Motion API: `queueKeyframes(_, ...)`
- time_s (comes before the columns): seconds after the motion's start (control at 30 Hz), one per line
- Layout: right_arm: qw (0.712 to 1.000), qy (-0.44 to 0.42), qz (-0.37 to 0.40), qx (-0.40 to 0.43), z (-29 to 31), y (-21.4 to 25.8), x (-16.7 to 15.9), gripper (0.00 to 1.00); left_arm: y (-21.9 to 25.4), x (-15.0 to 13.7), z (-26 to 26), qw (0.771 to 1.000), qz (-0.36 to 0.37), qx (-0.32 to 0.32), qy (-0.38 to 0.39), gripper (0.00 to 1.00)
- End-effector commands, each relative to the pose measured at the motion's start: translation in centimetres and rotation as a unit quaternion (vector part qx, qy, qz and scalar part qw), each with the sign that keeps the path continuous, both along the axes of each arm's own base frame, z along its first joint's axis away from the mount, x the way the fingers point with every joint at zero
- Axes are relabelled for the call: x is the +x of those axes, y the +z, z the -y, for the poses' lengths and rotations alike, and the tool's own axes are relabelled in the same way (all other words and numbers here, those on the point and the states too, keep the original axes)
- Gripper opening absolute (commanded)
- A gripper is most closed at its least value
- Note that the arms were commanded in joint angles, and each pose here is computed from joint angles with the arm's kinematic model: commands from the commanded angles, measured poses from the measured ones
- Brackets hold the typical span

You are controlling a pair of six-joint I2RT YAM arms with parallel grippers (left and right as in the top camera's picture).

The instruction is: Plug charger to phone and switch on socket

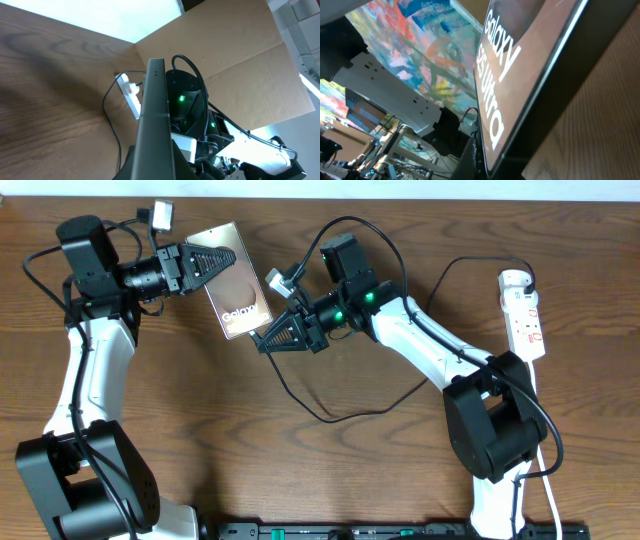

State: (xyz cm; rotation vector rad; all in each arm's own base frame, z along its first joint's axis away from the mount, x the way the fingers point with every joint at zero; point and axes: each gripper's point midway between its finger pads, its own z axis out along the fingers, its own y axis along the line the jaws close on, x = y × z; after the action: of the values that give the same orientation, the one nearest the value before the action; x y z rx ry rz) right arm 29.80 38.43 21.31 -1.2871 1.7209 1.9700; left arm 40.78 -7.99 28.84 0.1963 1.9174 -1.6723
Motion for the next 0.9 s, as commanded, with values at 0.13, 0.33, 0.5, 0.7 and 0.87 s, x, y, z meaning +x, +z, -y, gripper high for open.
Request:
queueKeyframes(0.13, 1.0, 0.002, -0.001, 0.006, 0.1, 0.7, 0.1, 0.01, 0.3, -0.9, 0.6, 1.0, 0.014, -0.004, -0.022, 0.07)
queueKeyframes(0.33, 1.0, 0.001, -0.005, 0.005, 0.1, 0.9, 0.3, 0.01, -0.4, 0.5, 0.0, 1.0, 0.0, 0.012, 0.022, 0.08)
queueKeyframes(0.5, 1.0, -0.007, -0.009, 0.0, 0.0, 1.0, 0.7, 0.01, -0.7, 1.4, -0.4, 0.998, 0.0, 0.024, 0.049, 0.07)
queueKeyframes(0.7, 1.0, -0.022, -0.011, -0.012, -0.2, 0.8, 1.3, 0.01, -0.1, 1.9, -0.6, 0.997, 0.032, 0.033, 0.058, 0.07)
queueKeyframes(0.87, 1.0, -0.023, -0.007, -0.009, -0.3, 0.8, 1.4, 0.01, 0.3, 2.0, -0.6, 0.996, 0.049, 0.036, 0.058, 0.07)
